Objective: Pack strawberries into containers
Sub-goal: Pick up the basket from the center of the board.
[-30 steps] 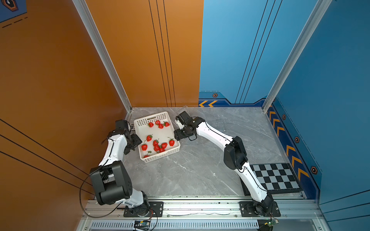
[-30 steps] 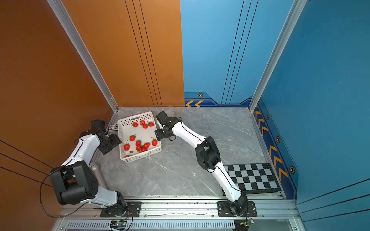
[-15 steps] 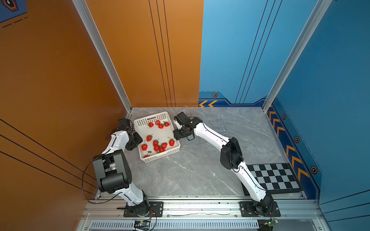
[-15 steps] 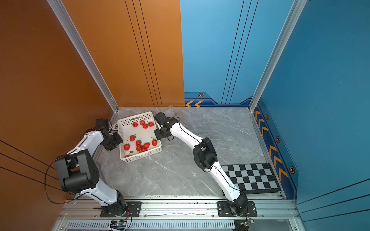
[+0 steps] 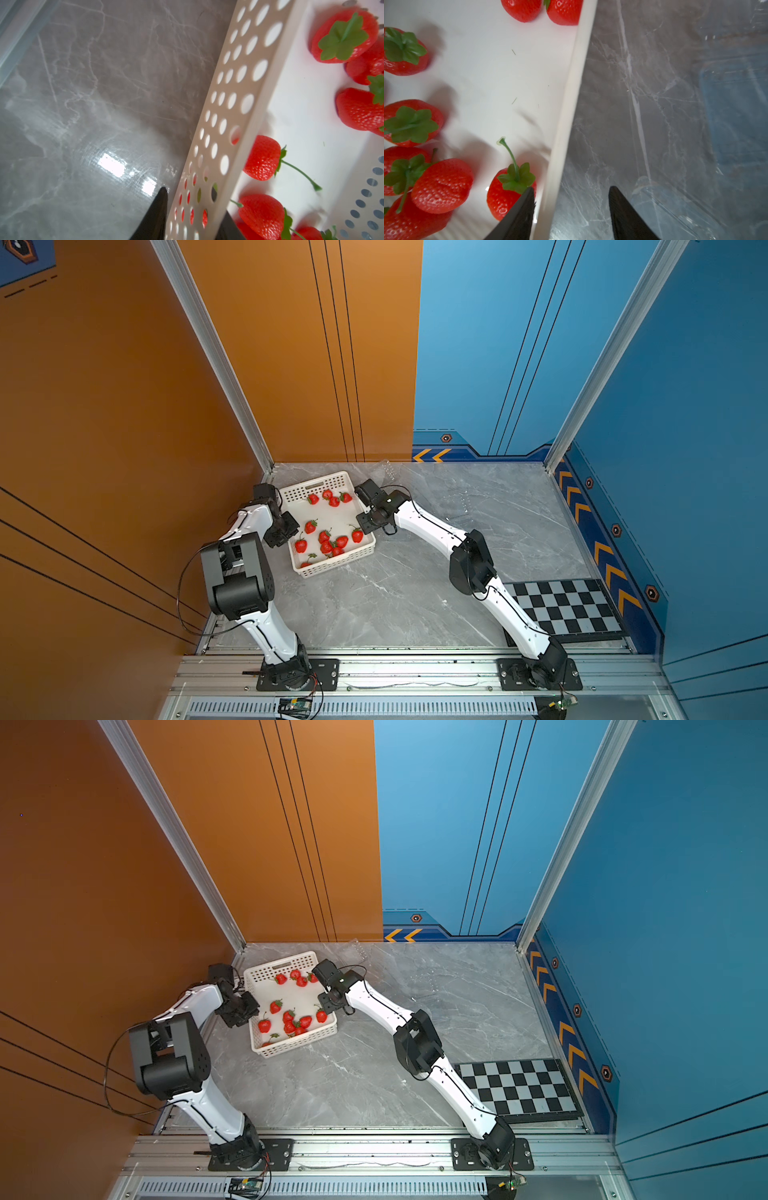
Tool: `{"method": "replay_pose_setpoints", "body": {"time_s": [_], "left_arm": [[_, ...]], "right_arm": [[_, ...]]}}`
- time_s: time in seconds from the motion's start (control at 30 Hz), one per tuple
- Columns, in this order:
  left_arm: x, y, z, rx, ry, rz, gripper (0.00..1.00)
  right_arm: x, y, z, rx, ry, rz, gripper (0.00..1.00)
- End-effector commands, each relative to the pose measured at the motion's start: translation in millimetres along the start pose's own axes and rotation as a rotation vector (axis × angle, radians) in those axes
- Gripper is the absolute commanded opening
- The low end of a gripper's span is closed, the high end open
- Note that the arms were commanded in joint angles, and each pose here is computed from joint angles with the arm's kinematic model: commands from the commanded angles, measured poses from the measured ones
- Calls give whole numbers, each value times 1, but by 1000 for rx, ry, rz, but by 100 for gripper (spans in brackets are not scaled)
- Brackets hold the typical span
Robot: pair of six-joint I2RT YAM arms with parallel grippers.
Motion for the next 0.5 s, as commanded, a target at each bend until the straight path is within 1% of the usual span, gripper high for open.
{"method": "replay_pose_setpoints", "body": {"time_s": [0.0, 0.17, 0.23, 0.3, 0.47], "left_arm": [[-6, -4, 5, 3, -6, -9, 32], [-9, -13, 3, 20, -11, 7, 27], [-10, -14, 2, 21, -20, 12, 25], [-11, -16, 2, 23, -24, 12, 24], [-11, -18, -1, 37, -24, 3, 16]], "right_arm": [[-5, -7, 1, -6, 24, -34, 58], [-3, -14, 6, -35, 26, -20, 53], [-2, -15, 8, -47, 24, -12, 49], [-2, -16, 11, -61, 21, -1, 44], [-5, -17, 17, -82, 11, 24, 30]]}}
Point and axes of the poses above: each gripper's point midway between its finger pads, its own y axis back along the fingers, its own x axis along the line the jaws close on, z = x × y, the point moved 5 cm from there along y, back along the fingers, and after that the axes turned 2 degrees about -y, right-handed, at the moved point
